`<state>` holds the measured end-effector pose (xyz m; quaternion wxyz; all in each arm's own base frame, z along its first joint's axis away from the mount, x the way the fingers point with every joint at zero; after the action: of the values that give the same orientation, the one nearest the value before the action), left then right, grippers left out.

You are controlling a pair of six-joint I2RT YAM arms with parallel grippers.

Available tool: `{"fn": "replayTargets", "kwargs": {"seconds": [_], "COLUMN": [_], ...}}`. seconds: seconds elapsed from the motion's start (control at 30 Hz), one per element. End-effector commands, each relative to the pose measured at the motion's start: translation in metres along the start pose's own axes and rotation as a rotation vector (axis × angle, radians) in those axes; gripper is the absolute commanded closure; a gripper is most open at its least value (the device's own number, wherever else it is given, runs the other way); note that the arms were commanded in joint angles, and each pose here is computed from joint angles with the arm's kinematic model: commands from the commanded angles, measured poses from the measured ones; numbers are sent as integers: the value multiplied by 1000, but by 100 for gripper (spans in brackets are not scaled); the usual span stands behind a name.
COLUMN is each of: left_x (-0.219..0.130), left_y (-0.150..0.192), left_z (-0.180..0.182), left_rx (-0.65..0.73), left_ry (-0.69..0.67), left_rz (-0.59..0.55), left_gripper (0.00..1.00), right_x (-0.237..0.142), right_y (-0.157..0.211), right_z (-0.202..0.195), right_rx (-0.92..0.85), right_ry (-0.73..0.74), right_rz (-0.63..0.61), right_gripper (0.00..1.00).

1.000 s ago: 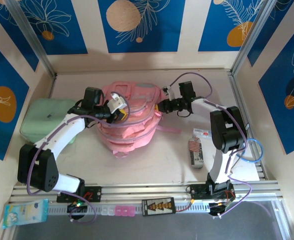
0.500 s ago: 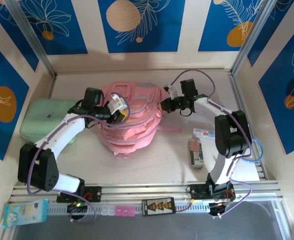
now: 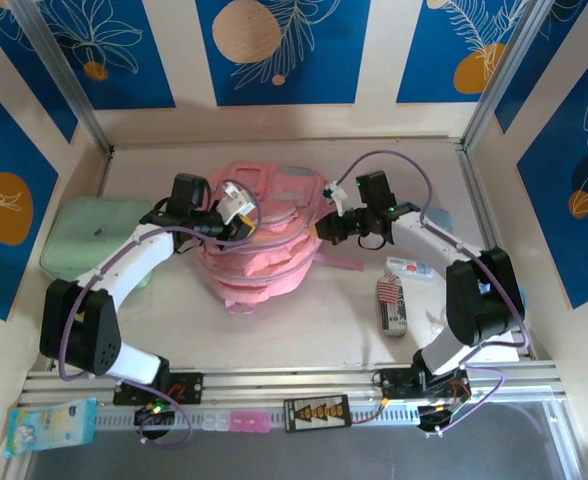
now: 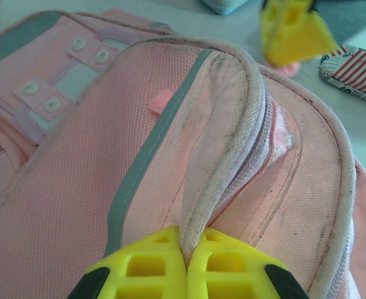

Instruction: Pack books, pencil case, and school supplies into a backpack

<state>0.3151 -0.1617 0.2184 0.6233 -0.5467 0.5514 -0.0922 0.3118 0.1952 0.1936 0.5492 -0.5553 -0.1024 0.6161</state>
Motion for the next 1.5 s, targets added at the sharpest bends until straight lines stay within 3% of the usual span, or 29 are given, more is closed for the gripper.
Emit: {"fn": "replayTargets", "kwargs": {"seconds": [0.0, 0.23, 0.33, 0.43, 0.57, 0.63, 0.83, 0.97, 1.17, 1.47], "left_x": [-2, -2, -4, -5, -5, -5, -2, 4, 25, 52], "left_y": [-30, -29, -27, -27, -26, -27, -27, -30, -40, -43], "left_z": [10, 8, 0, -7, -8, -7, 0, 10, 13, 15], "left_rx": [9, 28, 45, 51, 47, 44, 24, -38, -100, -140], "left_ry": [-30, -3, 62, 115, 128, 124, 70, 23, 18, 17], "left_rz": [-128, -124, -119, -128, -136, -136, -121, -107, -85, -80], "left_gripper": [100, 100, 100, 100, 100, 100, 100, 100, 100, 100], "right_x": [1, 9, 13, 21, 31, 33, 28, 23, 30, 34], "right_y": [1, 8, 8, 9, 10, 11, 15, 15, 13, 10], "right_z": [22, 22, 20, 17, 14, 13, 18, 28, 53, 73], "right_rx": [5, 42, 56, 59, 57, 55, 33, 1, -62, -8], "right_ry": [-74, -7, -1, 14, 23, 30, 55, 77, 77, -3], "right_rz": [-7, -3, -5, 9, 37, 47, 50, 48, 97, 18], "right_gripper": [100, 98, 79, 67, 62, 64, 89, 96, 97, 95]}}
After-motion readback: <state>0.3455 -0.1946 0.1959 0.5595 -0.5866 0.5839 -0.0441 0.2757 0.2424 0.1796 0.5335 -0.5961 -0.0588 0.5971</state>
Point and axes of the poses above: each hand's point on the last joint's axis, 136 mm out from that joint toward the fingers, its own x axis out along the fingers, its own z axis along the line the jaws close on, y = z × x, the point moved 7 cm from there along -x, back along the fingers, and after that the axes turned 11 degrees about -x, right-handed, at the moved point
